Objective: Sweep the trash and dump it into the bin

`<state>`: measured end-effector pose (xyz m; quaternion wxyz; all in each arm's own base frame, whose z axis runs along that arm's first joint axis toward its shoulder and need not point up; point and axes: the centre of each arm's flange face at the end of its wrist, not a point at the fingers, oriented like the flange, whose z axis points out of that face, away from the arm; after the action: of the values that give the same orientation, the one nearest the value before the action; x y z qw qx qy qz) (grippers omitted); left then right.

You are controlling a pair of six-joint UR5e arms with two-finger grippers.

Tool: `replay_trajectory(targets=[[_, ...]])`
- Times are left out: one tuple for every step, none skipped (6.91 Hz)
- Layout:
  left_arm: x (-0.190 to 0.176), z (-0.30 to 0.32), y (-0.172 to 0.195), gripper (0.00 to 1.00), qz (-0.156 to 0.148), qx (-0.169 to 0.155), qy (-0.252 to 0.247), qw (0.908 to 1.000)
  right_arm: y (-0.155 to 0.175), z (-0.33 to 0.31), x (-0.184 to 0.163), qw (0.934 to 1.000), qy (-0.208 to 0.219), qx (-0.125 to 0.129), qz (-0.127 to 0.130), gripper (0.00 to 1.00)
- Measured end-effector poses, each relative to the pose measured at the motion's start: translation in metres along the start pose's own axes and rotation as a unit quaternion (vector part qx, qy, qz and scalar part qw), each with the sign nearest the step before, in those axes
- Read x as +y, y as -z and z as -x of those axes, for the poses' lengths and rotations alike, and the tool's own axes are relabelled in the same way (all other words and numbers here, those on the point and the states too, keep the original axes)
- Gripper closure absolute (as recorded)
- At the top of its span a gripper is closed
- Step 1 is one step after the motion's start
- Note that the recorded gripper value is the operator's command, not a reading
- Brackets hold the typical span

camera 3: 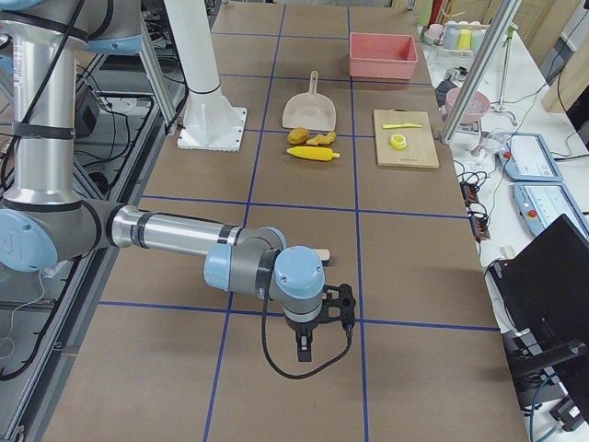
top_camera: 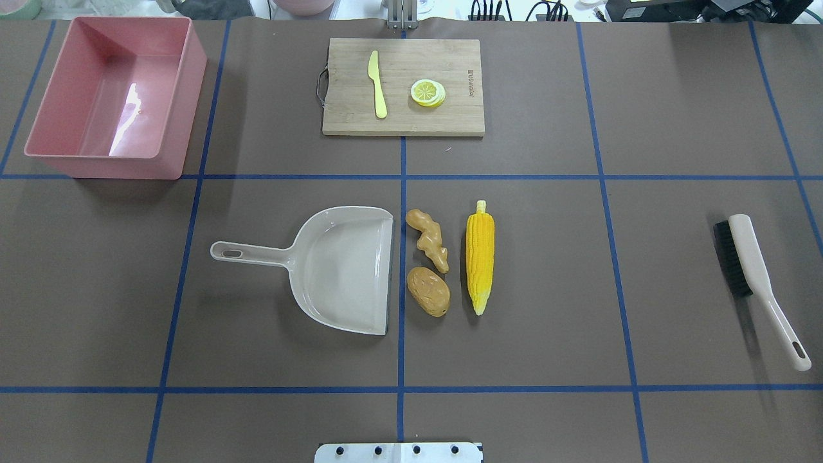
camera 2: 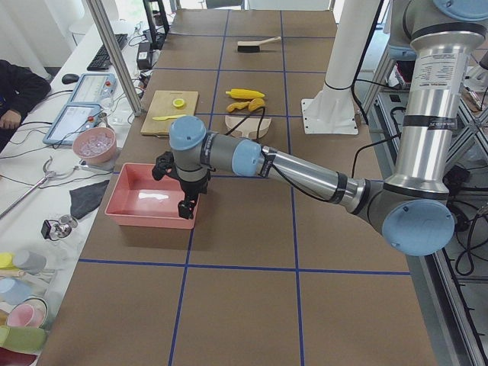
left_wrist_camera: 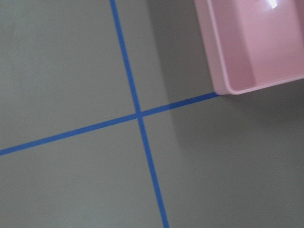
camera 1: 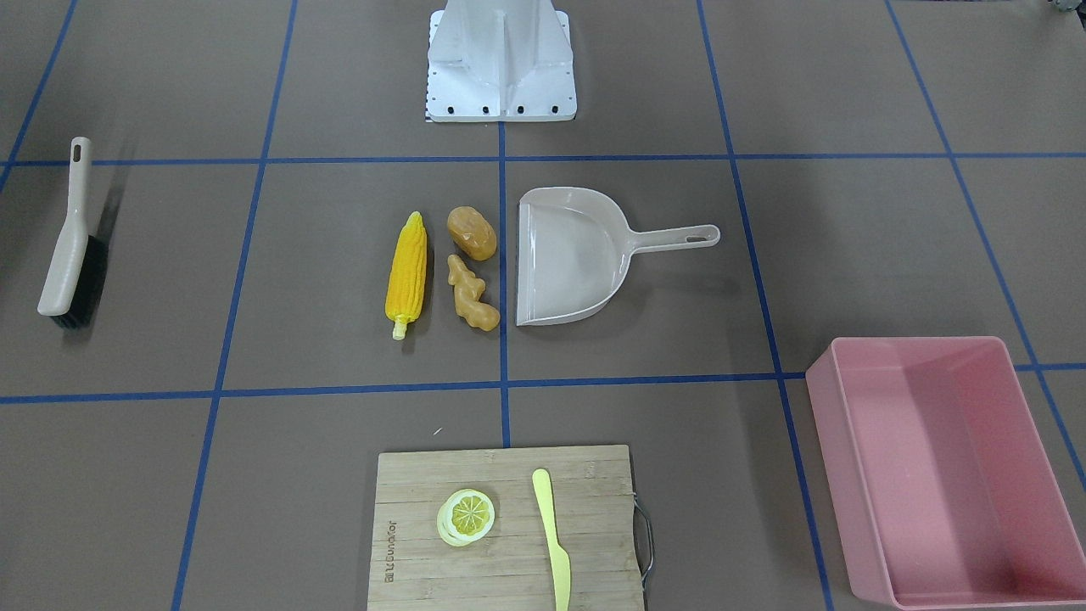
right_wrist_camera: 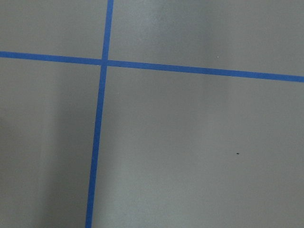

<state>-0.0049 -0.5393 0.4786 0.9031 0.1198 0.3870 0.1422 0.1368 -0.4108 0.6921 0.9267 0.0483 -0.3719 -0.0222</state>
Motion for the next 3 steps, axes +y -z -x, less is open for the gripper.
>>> replay_trajectory(targets=[[-0.039,-0.049,-0.001,0.01,-0.007,0.013,-0.042,0.999,-0.004,-0.001,0.005,1.0,-0.001,-0.009,-0.001,0.0],[-0.069,-0.1,-0.002,0.01,-0.014,0.026,-0.087,0.9958,-0.006,0.0,0.005,0.9999,0.0,-0.015,-0.002,0.0],[-0.08,-0.148,0.002,0.01,-0.024,0.038,-0.132,0.9903,-0.008,0.001,0.004,0.9999,0.0,-0.017,-0.001,0.0]])
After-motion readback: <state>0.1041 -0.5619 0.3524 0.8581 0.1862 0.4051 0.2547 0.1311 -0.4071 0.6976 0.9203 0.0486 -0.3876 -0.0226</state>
